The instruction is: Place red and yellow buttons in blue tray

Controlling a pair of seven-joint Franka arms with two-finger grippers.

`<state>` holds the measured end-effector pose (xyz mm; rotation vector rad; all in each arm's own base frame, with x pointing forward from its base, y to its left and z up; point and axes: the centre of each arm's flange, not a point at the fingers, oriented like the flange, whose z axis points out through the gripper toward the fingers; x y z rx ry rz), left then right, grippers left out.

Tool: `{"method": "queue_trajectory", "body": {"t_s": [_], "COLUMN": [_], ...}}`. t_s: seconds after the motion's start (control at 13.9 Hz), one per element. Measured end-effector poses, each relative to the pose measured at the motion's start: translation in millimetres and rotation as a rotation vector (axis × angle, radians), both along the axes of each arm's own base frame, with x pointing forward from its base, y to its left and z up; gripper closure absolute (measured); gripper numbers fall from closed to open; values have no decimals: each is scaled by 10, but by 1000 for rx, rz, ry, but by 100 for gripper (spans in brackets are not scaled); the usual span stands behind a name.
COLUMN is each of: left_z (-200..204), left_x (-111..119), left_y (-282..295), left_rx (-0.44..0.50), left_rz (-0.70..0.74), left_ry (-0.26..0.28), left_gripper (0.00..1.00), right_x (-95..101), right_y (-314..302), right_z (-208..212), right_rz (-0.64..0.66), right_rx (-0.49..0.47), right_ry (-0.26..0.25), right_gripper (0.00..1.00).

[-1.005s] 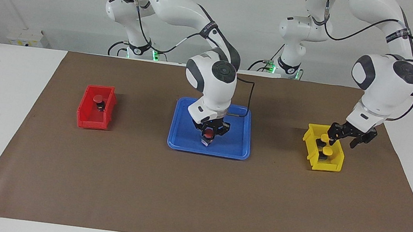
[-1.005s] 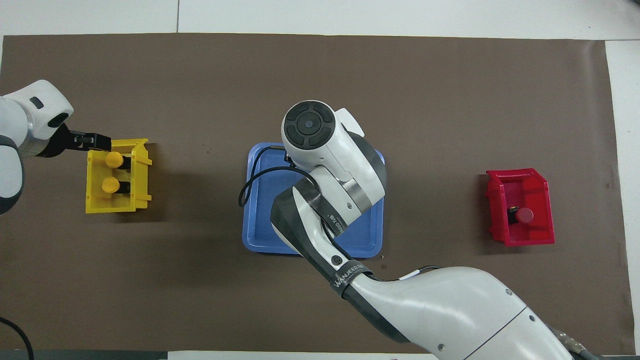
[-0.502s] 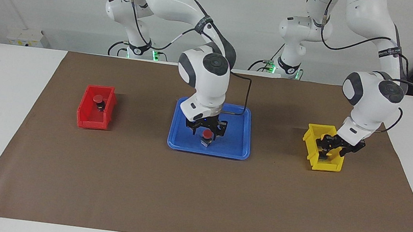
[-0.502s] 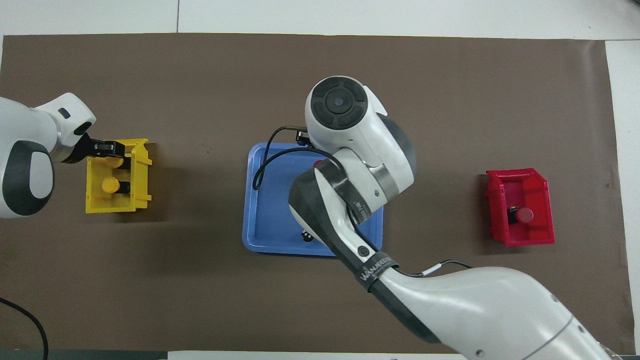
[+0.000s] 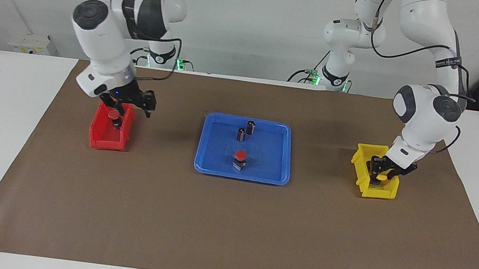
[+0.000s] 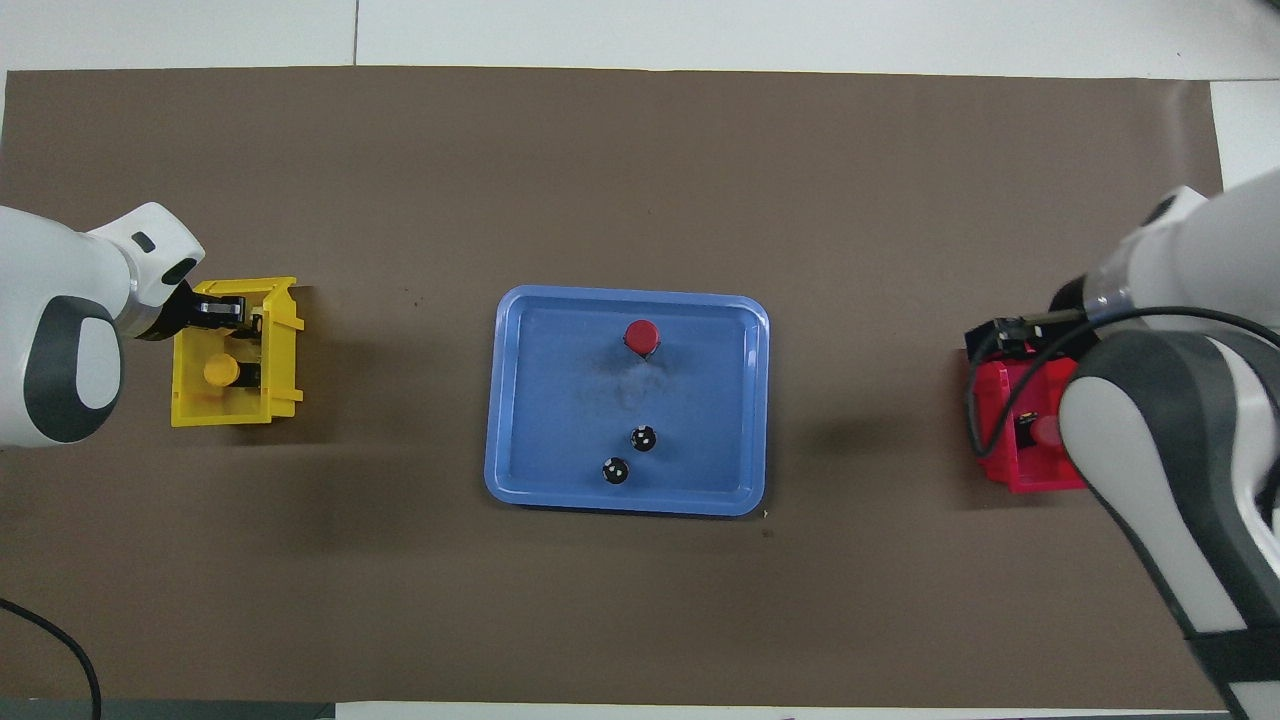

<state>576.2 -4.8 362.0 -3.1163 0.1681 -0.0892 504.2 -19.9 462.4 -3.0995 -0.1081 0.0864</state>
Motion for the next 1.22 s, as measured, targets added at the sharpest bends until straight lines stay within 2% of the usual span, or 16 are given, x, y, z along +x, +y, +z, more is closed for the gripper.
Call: {"method": "queue_trajectory", "body": {"t_s": [0.14, 0.29, 0.36, 0.5, 0.57, 0.72, 0.86, 1.22], "left_z": [180, 786, 1181, 1728, 1766, 1595, 1332, 464], "left_x": [74, 206, 239, 125, -20, -370, -665, -1035], "left_y": [-13, -100, -243, -969, -1502, -2438, -3026, -3557], "left_rx": [1, 10, 29, 45, 40, 15, -42, -108], "left_rz": [-1, -16, -17, 73, 116, 140, 124, 169], "left_ry": [12, 70, 78, 45, 25, 11, 25, -7], "left_gripper": [59, 59, 59, 59, 59, 59, 59, 59], "right_x": [-217, -302, -328, -377, -389, -397, -399, -422], "right_y": [-385, -444, -422, -386, -392, -420, -468, -505], "right_z": [-259, -503, -596, -747, -797, -855, -931, -1070], "right_rz": [-1, -4, 0, 5, 7, 15, 16, 14], "right_rx": [-1, -3, -5, -7, -7, -8, -9, -9], "right_ry": [-29, -37, -41, -38, -40, -47, -54, -54], "right_gripper": [21, 22, 22, 23, 24, 25, 26, 31]}}
